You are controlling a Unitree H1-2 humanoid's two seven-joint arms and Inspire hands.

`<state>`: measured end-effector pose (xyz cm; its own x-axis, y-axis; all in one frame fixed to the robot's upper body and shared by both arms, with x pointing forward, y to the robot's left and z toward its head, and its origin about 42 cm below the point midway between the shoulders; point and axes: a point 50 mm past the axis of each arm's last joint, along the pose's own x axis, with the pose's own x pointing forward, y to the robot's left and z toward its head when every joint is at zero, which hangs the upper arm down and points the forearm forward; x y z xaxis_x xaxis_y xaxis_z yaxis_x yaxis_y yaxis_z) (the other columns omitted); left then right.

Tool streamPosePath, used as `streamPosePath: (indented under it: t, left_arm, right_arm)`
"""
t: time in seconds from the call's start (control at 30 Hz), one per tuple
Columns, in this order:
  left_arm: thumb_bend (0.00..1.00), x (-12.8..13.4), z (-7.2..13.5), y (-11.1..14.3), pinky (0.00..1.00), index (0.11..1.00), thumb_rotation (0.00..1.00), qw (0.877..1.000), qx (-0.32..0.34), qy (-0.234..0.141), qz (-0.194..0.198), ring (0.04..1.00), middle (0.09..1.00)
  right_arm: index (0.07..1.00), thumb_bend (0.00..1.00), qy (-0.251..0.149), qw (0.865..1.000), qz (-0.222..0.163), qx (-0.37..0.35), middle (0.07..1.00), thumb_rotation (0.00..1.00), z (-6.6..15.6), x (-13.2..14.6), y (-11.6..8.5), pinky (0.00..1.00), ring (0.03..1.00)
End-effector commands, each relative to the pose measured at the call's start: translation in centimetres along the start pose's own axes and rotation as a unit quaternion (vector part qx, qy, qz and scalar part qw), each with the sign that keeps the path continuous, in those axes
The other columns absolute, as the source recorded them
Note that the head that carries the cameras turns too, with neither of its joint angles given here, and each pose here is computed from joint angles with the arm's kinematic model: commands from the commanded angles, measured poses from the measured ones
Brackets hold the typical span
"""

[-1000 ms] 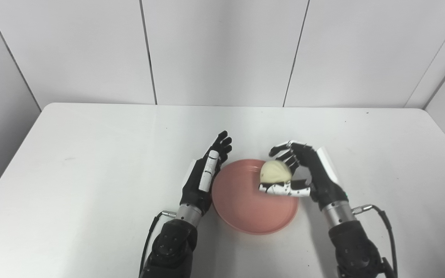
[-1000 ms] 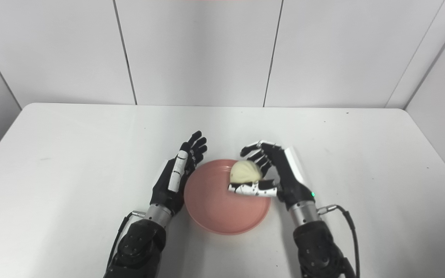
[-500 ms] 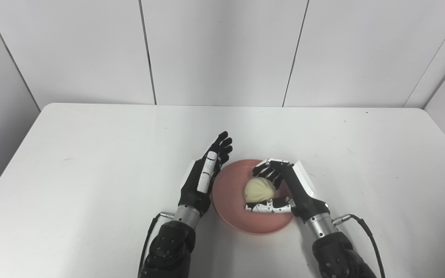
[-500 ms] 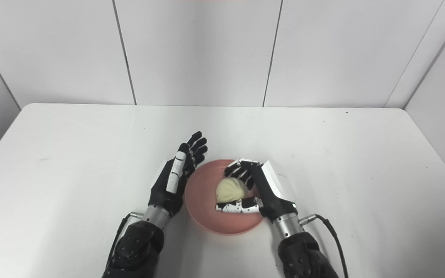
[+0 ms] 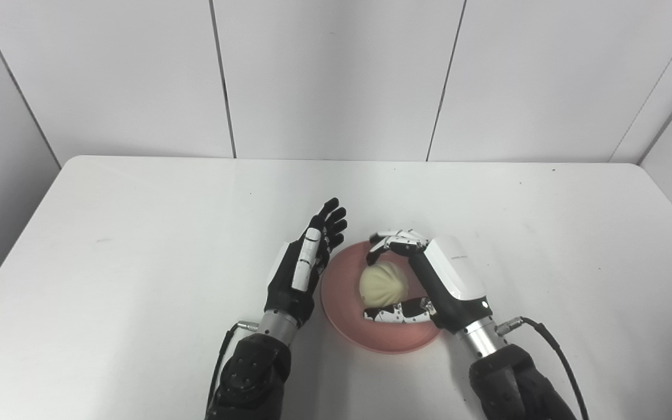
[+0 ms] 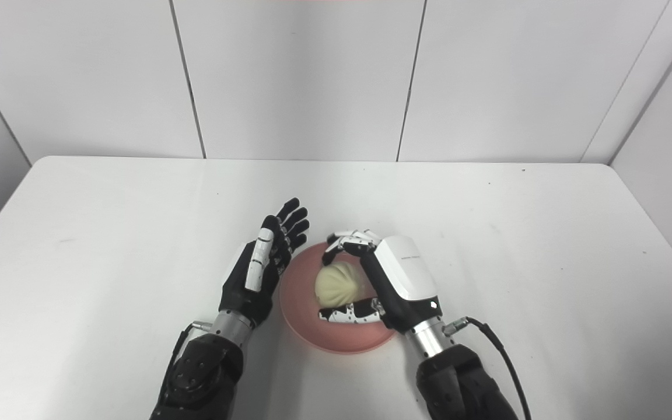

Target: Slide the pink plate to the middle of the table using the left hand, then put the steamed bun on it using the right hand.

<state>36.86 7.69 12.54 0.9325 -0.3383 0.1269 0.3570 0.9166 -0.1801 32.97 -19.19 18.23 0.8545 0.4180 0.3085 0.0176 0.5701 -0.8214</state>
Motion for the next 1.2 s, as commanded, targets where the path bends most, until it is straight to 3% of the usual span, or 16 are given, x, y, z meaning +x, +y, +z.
streamPosePath:
  t: [0.0, 0.13, 0.3, 0.53, 0.67, 0.73, 0.93, 1.0, 1.03, 1.07, 1.17]
  left_arm:
    - [0.6, -0.8, -0.4, 0.9, 0.95, 0.901, 0.99, 1.0, 0.004, 0.001, 0.004, 0.936, 0.932]
    - [0.6, -0.8, -0.3, 1.1, 0.96, 0.897, 0.98, 1.0, -0.001, -0.001, 0.011, 0.936, 0.928]
    - [0.6, -1.0, -0.2, 1.3, 0.96, 0.901, 0.98, 1.0, 0.002, -0.002, 0.014, 0.938, 0.929]
    - [0.59, -1.0, 0.2, 1.5, 0.97, 0.905, 0.98, 1.0, -0.003, 0.001, 0.016, 0.945, 0.934]
    - [0.6, -1.0, 0.4, 1.8, 1.0, 0.913, 0.98, 1.0, 0.001, 0.006, 0.014, 0.955, 0.942]
    - [0.61, -1.0, 0.5, 1.9, 1.0, 0.915, 0.98, 1.0, 0.0, 0.005, 0.015, 0.958, 0.944]
    - [0.63, -1.0, 0.5, 2.1, 1.0, 0.929, 0.96, 1.0, 0.004, -0.003, 0.017, 0.965, 0.959]
    - [0.63, -1.0, 0.5, 2.1, 1.0, 0.943, 0.97, 1.0, 0.011, -0.008, 0.017, 0.969, 0.967]
    - [0.63, -1.0, 0.6, 2.1, 1.0, 0.957, 0.98, 1.0, 0.017, -0.011, 0.018, 0.976, 0.975]
    - [0.62, -1.1, 0.6, 2.1, 1.0, 0.959, 0.98, 1.0, 0.02, -0.012, 0.018, 0.976, 0.975]
    - [0.62, -1.2, 0.6, 2.0, 1.0, 0.981, 1.0, 0.999, 0.026, -0.012, 0.016, 0.994, 0.994]
  right_arm:
    - [0.794, 0.62, -0.01, 1.0, -0.007, -0.01, 0.908, 0.22, 0.7, 0.9, -1.5, 0.72, 0.855]
    - [0.844, 0.65, -0.007, 1.0, 0.015, -0.025, 0.942, 0.35, 0.5, 0.8, -1.6, 0.78, 0.904]
    - [0.866, 0.69, 0.007, 0.999, 0.03, -0.02, 0.975, 0.36, 0.5, 0.8, -1.5, 0.83, 0.938]
    - [0.939, 0.69, 0.014, 1.0, 0.02, 0.005, 1.0, 0.48, 0.2, 0.6, -1.8, 0.87, 0.989]
    - [0.981, 0.68, 0.018, 0.999, -0.028, 0.035, 1.0, 0.51, -0.5, 0.3, -2.0, 0.87, 0.98]
    - [0.993, 0.65, 0.027, 0.995, -0.063, 0.068, 1.0, 0.58, -1.0, 0.0, -1.9, 0.87, 0.972]
    - [1.0, 0.61, 0.069, 0.971, -0.139, 0.182, 1.0, 0.69, -2.1, -0.6, -2.1, 0.96, 0.999]
    - [1.0, 0.57, 0.076, 0.964, -0.153, 0.204, 1.0, 0.71, -2.5, -0.8, -2.3, 0.96, 0.989]
    - [1.0, 0.54, 0.083, 0.962, -0.157, 0.207, 1.0, 0.81, -2.6, -0.9, -2.4, 0.96, 0.984]
    - [1.0, 0.54, 0.088, 0.961, -0.16, 0.209, 1.0, 0.83, -2.8, -0.9, -2.5, 0.96, 0.983]
    - [1.0, 0.5, 0.103, 0.951, -0.16, 0.242, 1.0, 0.87, -3.1, -1.1, -2.8, 0.98, 0.993]
